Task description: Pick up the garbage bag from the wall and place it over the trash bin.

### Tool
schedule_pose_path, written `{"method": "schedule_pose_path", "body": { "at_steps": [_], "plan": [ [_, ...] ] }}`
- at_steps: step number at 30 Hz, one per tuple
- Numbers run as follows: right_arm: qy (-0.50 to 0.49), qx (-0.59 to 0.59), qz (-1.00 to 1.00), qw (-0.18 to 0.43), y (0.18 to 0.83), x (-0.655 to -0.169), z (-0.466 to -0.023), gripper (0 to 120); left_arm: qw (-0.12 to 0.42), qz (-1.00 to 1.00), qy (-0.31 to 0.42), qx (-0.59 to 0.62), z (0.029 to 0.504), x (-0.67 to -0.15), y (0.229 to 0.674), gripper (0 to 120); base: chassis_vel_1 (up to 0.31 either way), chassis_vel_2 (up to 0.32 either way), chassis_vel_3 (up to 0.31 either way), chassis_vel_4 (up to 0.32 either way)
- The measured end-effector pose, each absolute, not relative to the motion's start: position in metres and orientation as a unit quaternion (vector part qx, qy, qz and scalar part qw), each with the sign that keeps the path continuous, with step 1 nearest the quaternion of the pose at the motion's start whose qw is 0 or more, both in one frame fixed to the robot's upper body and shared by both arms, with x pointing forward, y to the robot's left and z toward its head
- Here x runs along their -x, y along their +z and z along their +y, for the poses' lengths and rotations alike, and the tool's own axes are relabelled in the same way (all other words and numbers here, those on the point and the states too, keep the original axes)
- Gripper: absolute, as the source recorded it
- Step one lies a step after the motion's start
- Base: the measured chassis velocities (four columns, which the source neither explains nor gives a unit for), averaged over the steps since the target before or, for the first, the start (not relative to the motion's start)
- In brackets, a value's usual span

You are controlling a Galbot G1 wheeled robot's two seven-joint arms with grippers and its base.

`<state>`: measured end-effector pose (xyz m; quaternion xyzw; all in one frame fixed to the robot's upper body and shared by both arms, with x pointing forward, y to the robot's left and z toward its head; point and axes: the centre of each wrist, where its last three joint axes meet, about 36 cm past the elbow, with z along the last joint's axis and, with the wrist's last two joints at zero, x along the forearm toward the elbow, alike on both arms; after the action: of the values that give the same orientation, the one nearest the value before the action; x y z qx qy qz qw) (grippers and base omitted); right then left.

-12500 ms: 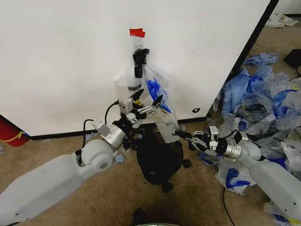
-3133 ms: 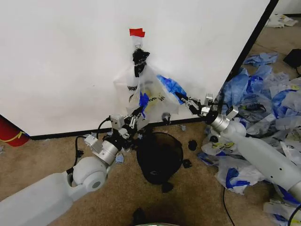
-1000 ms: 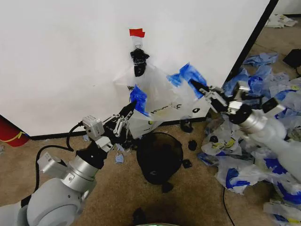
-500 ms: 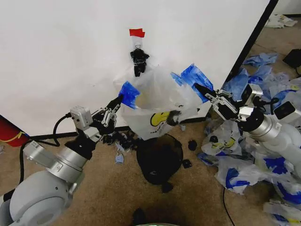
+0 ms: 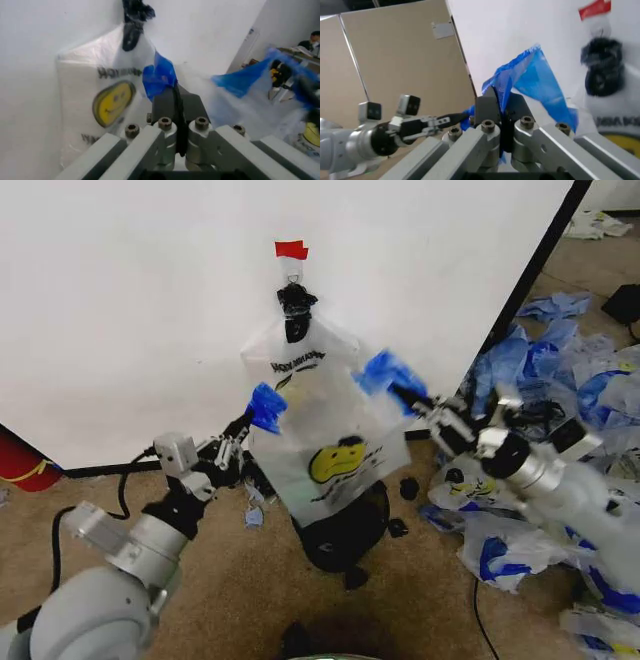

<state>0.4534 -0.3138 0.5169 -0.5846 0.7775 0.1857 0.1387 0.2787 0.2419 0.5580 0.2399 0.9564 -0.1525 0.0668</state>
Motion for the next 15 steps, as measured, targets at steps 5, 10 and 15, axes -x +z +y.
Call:
{"method": "schedule_pose_path", "body": {
  "at_steps": [5, 10, 15],
  "plan": [
    [0.198, 0.581, 0.78, 0.125, 0.491, -0.459, -0.302, 0, 0.067, 0.954, -0.159, -0.245, 0.238, -0.27, 0.547, 0, 0.0, 0.0, 0.0, 0.0],
    [0.201, 0.574, 0.786, 0.112, 0.467, -0.465, -0.297, 0, 0.061, 0.955, -0.166, -0.24, 0.237, -0.262, 0.532, 0, 0.0, 0.0, 0.0, 0.0],
    [0.197, 0.565, 0.795, 0.095, 0.439, -0.467, -0.307, 0, 0.056, 0.958, -0.167, -0.226, 0.238, -0.261, 0.513, 0, 0.0, 0.0, 0.0, 0.0]
  ]
}}
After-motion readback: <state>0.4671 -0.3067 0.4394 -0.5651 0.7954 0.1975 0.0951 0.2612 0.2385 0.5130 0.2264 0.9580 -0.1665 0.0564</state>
